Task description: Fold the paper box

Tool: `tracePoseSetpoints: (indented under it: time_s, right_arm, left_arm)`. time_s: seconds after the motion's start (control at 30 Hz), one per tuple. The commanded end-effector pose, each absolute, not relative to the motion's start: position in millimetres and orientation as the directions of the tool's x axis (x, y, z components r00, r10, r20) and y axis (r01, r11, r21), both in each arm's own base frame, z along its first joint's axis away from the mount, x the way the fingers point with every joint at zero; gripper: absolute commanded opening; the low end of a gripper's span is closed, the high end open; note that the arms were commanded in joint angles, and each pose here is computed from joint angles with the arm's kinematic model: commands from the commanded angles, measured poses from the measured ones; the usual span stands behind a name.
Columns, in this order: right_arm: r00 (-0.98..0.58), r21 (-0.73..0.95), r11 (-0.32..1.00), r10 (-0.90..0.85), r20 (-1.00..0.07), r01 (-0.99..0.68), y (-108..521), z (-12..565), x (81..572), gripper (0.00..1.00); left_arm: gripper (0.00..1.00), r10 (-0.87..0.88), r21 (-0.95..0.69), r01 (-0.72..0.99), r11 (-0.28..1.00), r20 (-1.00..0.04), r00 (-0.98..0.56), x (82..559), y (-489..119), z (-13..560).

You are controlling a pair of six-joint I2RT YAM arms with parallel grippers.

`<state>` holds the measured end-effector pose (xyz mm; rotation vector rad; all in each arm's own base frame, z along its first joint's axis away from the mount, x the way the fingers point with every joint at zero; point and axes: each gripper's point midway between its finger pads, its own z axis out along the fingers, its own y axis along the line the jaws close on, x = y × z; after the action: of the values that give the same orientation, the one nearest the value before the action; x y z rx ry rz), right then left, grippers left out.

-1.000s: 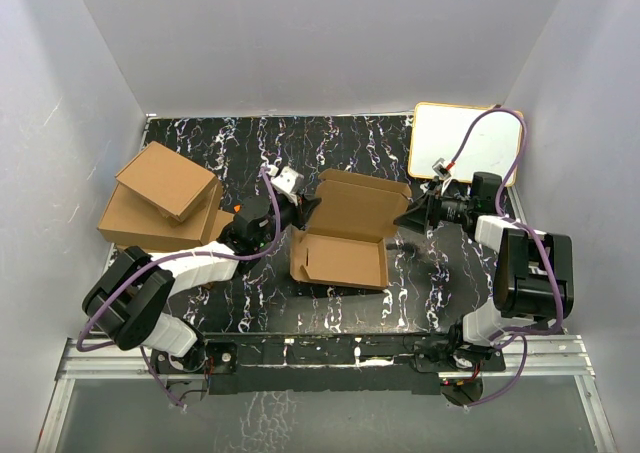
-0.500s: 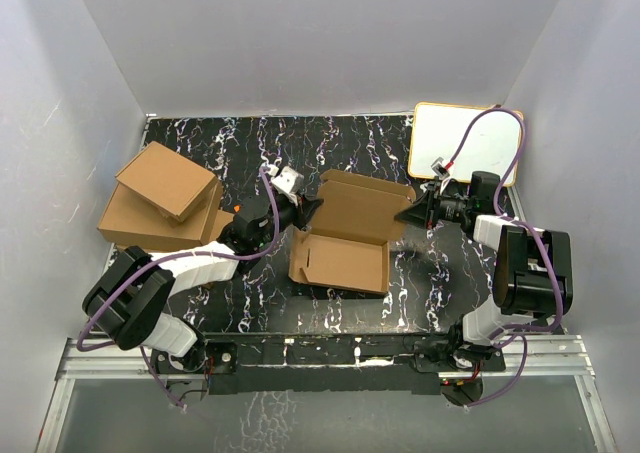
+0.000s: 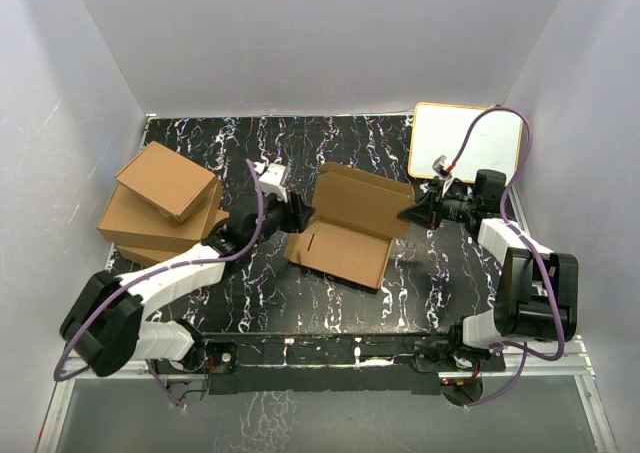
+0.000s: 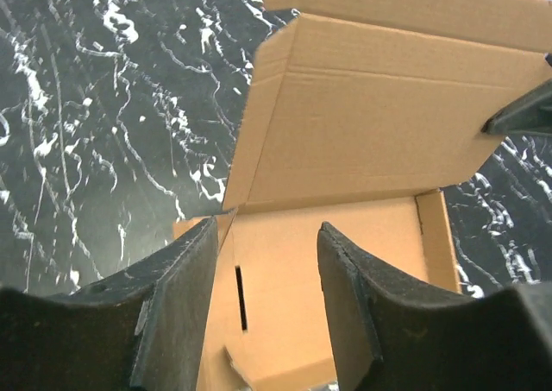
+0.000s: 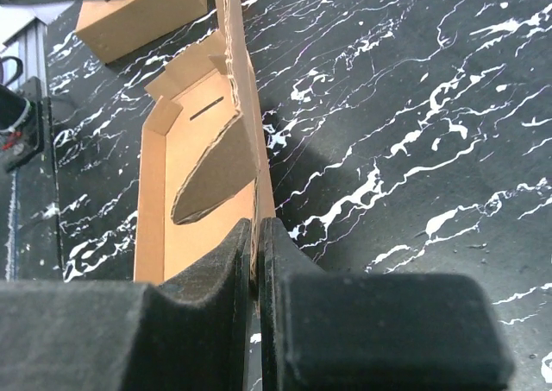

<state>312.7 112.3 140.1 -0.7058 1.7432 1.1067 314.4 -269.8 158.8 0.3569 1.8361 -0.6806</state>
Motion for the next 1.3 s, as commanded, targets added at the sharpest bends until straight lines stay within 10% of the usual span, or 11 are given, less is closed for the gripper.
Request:
tracePoseSetpoints:
  time_s: [0.0,0.23,0.5,1.27]
  right_arm:
    - [-0.226,0.182,0.415,-0.059,-0.972,-0.892,111,166,317,0.08]
    - [-0.188,0.142,0.399,-0.079,-0.979,-0.906,112,168,313,0.08]
    - [-0.165,0.116,0.402,-0.088,-0.982,-0.908,112,172,310,0.08]
    - [-0.164,0.118,0.394,-0.085,-0.983,-0.911,113,172,309,0.08]
  left_arm:
    - [0.49,-0.154,-0.367,0.334,0.868,-0.839,-0.522,296,-232,165]
    - [0.54,-0.19,-0.385,0.198,0.901,-0.762,-0.619,266,-195,129]
    - [0.31,-0.198,-0.472,0.238,0.849,-0.701,-0.686,289,-220,125]
    - [0.33,-0.225,-0.554,0.173,0.814,-0.576,-0.786,298,-246,85]
